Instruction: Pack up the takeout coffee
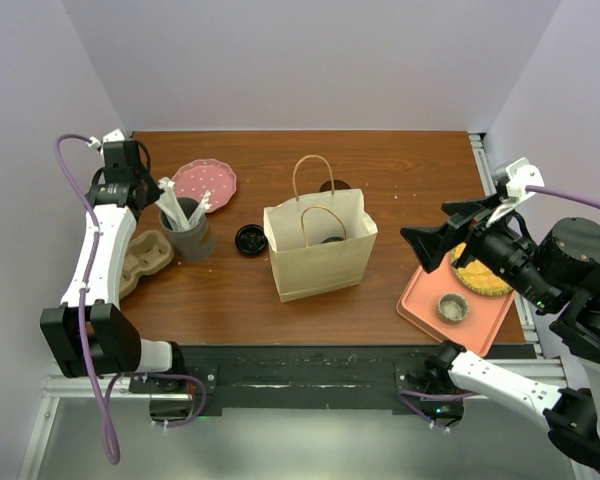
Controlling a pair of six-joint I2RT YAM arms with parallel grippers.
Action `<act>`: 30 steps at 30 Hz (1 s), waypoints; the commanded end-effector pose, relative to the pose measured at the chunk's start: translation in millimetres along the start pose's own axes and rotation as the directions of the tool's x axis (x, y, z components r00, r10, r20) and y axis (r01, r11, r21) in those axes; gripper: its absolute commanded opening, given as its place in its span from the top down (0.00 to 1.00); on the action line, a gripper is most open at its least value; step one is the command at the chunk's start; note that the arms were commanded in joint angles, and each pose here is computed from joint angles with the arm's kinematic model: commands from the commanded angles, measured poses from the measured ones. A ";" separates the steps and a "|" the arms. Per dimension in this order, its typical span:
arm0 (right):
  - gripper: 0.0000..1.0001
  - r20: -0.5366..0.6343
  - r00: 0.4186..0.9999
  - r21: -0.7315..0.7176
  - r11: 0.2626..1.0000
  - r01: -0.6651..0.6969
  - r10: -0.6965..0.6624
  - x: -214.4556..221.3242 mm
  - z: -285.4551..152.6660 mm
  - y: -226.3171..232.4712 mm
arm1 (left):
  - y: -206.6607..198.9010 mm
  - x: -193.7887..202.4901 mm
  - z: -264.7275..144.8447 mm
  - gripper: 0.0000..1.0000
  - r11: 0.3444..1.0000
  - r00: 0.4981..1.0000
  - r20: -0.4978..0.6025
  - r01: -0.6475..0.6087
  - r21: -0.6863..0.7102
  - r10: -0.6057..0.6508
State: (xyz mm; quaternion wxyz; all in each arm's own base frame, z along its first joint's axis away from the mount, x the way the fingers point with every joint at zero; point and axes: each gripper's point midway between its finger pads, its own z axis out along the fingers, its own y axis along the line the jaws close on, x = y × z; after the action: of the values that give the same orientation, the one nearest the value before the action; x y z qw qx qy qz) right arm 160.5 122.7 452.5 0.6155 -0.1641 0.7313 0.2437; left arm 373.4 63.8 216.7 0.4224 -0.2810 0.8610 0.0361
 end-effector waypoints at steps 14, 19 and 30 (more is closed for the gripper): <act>0.01 0.096 0.995 -0.007 1.000 0.028 -0.027 -32.1 -12.1 0.9 | 3.3 -63.7 -121.2 1.00 0.998 0.993 0.116 0.010 0.055 -0.016; 0.01 0.129 0.991 0.006 0.999 0.040 -0.041 -43.3 -21.4 -1.9 | -13.8 -99.5 -185.4 1.00 0.983 0.981 0.192 -0.002 0.181 -0.033; 0.01 0.200 0.978 0.086 0.996 0.037 -0.054 -62.0 -44.1 -18.0 | -125.8 -122.8 -318.2 1.00 0.563 0.972 0.232 -0.165 0.810 -0.048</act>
State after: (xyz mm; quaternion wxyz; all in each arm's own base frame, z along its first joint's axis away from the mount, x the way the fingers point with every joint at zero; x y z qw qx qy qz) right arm 150.0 95.6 499.5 0.6728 -0.1456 0.6882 0.2294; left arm 283.7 -14.7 516.2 0.6251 -0.1446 0.7499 -0.1612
